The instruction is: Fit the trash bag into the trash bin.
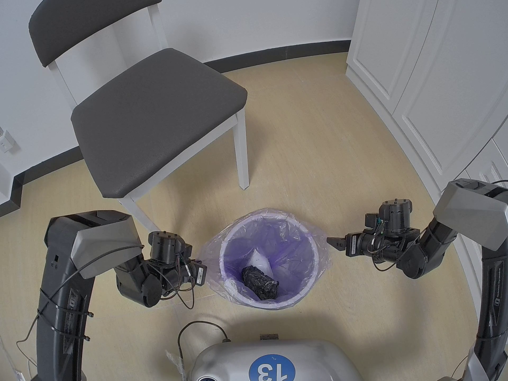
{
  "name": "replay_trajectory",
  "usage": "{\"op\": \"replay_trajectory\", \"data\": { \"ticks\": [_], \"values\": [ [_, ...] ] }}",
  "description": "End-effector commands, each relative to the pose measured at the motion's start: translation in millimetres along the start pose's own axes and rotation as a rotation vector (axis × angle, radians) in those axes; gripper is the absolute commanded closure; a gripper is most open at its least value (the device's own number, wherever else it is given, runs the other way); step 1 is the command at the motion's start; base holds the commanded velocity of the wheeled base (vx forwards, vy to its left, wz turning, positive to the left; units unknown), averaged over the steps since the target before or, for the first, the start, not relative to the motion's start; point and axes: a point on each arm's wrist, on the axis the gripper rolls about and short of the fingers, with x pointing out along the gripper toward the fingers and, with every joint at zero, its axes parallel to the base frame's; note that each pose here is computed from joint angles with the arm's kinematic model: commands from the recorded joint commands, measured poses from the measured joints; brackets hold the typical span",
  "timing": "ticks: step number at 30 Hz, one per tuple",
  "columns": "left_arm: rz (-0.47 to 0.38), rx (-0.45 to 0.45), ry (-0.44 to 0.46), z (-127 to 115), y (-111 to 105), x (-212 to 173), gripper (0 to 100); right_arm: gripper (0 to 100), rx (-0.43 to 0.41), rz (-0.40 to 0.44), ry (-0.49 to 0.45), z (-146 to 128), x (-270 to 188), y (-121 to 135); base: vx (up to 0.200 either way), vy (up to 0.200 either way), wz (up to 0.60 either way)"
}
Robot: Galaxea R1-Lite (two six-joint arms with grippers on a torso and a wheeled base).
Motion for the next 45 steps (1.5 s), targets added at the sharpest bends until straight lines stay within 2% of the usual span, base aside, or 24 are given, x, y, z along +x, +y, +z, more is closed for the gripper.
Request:
{"op": "replay_trajectory", "data": {
  "ticks": [1, 5, 10, 15, 19, 23, 25, 34, 35, 45],
  "values": [
    [-0.006, 0.004, -0.020, 6, -3, 6, 100, 0, 0.008, 0.006, -0.007, 0, 6, -2, 0.000, 0.000, 0.00],
    [-0.007, 0.004, -0.034, 14, -4, -6, 100, 0, 0.054, 0.035, -0.011, 3, 8, 1, 0.000, 0.000, 0.00],
    [-0.023, 0.016, -0.037, 15, -12, -12, 100, 0, 0.129, 0.112, 0.025, -3, 4, 8, 0.000, 0.000, 0.00],
    [-0.026, 0.019, -0.037, 16, -16, -12, 100, 0, 0.195, 0.151, 0.046, -8, 9, 11, 0.000, 0.000, 0.00],
    [-0.023, 0.020, -0.035, 15, -17, -13, 100, 0, 0.257, 0.225, 0.018, -10, 15, 12, 0.000, 0.000, 0.00],
    [-0.026, 0.021, -0.032, 14, -18, -13, 100, 0, 0.299, 0.244, -0.016, -12, 20, 13, 0.000, 0.000, 0.00],
    [-0.029, 0.025, -0.034, 15, -20, -14, 100, 0, 0.348, 0.276, -0.030, -15, 23, 19, 0.000, 0.000, 0.00],
    [-0.034, 0.028, -0.031, 16, -23, -19, 100, 0, 0.362, 0.288, -0.023, -21, 28, 21, 0.000, 0.000, 0.00],
    [-0.032, 0.029, -0.033, 16, -23, -18, 100, 100, 0.364, 0.295, -0.036, -21, 28, 21, 0.000, 0.000, 0.00],
    [-0.025, 0.030, -0.040, 20, -23, -23, 100, 100, 0.393, 0.320, -0.082, -9, 21, 21, 0.000, 0.000, 0.00]
  ]
}}
